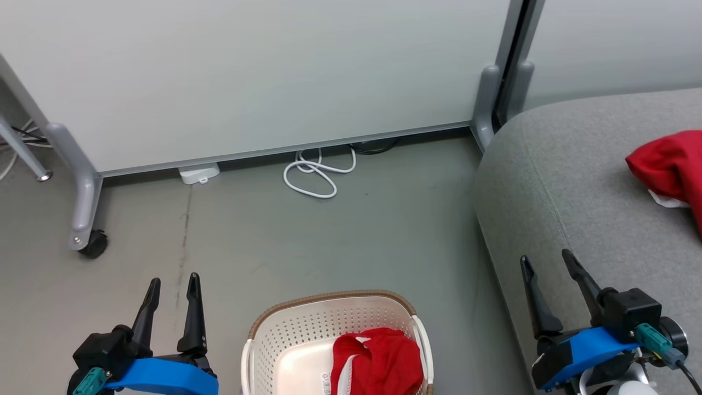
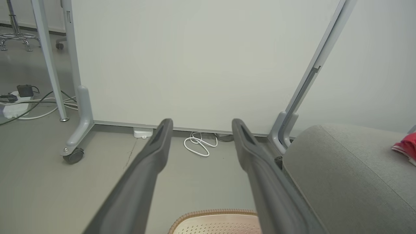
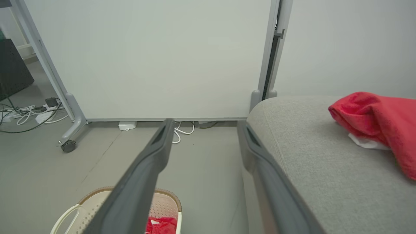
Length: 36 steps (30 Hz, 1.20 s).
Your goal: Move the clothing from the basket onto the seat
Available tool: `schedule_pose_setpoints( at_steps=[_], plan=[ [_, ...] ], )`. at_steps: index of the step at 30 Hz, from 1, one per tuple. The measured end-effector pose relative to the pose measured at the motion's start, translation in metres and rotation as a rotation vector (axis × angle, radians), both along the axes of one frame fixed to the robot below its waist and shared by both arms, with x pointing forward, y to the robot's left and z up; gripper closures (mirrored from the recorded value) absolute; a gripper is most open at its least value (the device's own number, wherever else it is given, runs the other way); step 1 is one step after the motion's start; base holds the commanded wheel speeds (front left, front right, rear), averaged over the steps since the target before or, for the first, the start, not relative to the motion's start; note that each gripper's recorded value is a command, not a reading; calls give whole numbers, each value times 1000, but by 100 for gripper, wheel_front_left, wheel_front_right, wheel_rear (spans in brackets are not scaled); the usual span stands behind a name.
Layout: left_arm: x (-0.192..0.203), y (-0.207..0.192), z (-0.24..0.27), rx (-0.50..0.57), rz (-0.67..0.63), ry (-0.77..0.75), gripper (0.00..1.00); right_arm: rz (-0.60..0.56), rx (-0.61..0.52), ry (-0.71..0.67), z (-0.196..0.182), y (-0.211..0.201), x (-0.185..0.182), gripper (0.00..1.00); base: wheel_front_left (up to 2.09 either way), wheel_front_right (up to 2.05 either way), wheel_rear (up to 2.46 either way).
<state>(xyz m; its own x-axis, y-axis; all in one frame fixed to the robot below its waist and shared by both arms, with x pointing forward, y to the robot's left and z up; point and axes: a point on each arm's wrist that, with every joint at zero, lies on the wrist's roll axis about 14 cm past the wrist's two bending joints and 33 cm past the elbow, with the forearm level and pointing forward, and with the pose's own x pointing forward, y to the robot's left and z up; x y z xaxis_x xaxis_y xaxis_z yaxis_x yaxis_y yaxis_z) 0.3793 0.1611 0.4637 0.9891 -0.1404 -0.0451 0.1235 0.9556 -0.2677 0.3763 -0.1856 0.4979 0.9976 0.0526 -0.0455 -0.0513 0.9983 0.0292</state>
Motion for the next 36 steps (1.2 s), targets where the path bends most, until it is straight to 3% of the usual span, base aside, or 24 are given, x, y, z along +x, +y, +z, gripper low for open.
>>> schedule_pose_setpoints(
  at_steps=[13, 36],
  plan=[
    [-18, 28, -3, 0, 83, 12, 0, 47, 37, -13, 3, 17, -4, 0, 0, 0, 0],
    [-10, 22, -12, 9, 57, 39, 0, 49, 66, 29, -8, 19, -2, 0, 0, 0, 0]
  ],
)
